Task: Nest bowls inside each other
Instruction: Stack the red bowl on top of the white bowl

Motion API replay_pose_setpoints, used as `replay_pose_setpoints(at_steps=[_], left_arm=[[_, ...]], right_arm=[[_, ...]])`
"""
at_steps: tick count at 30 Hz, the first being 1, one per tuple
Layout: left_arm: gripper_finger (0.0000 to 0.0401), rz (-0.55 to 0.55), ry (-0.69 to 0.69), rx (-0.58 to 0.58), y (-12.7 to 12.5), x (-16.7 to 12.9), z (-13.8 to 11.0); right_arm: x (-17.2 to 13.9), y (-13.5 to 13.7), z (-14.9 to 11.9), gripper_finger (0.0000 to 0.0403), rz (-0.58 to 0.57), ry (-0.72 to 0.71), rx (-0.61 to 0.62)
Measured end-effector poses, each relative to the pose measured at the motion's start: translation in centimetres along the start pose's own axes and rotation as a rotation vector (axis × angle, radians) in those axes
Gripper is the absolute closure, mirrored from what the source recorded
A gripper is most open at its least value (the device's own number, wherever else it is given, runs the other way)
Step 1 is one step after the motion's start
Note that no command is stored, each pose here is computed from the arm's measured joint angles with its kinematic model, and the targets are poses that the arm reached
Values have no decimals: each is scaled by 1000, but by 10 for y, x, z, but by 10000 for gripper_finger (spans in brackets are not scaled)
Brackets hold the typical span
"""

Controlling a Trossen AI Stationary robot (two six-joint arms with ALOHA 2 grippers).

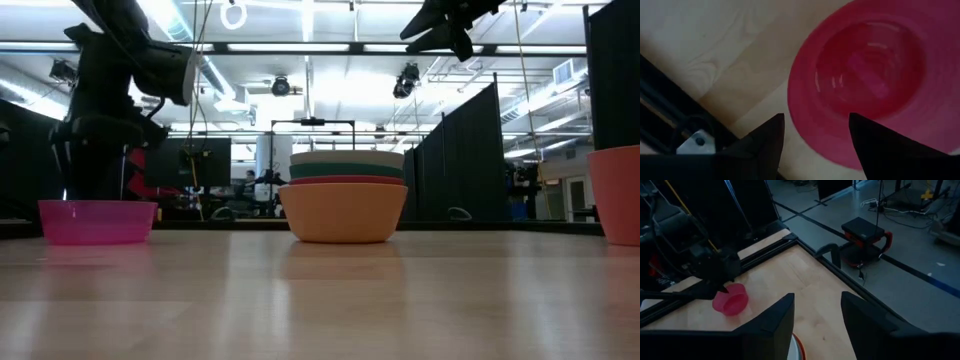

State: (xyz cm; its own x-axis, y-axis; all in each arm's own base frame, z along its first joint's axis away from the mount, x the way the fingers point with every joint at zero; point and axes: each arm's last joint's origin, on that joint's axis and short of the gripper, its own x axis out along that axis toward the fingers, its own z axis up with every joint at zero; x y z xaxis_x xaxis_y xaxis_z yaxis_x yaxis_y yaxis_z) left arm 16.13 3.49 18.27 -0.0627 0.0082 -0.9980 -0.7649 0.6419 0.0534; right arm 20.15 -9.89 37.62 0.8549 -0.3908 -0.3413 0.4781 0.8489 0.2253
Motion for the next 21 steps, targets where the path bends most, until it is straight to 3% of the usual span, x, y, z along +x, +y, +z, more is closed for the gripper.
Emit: replay_pose_setpoints(at_steps=[2,18,21], left_arm=[[198,-17,-3,-11,0,4,0],[392,-120,-63,-78,-7,10,6],[400,-154,-100,-87,-12,-1,12]], right_arm=[[0,0,0,251,0,0,0],[0,0,0,297,5,1,0],[0,0,0,302,5,1,0]])
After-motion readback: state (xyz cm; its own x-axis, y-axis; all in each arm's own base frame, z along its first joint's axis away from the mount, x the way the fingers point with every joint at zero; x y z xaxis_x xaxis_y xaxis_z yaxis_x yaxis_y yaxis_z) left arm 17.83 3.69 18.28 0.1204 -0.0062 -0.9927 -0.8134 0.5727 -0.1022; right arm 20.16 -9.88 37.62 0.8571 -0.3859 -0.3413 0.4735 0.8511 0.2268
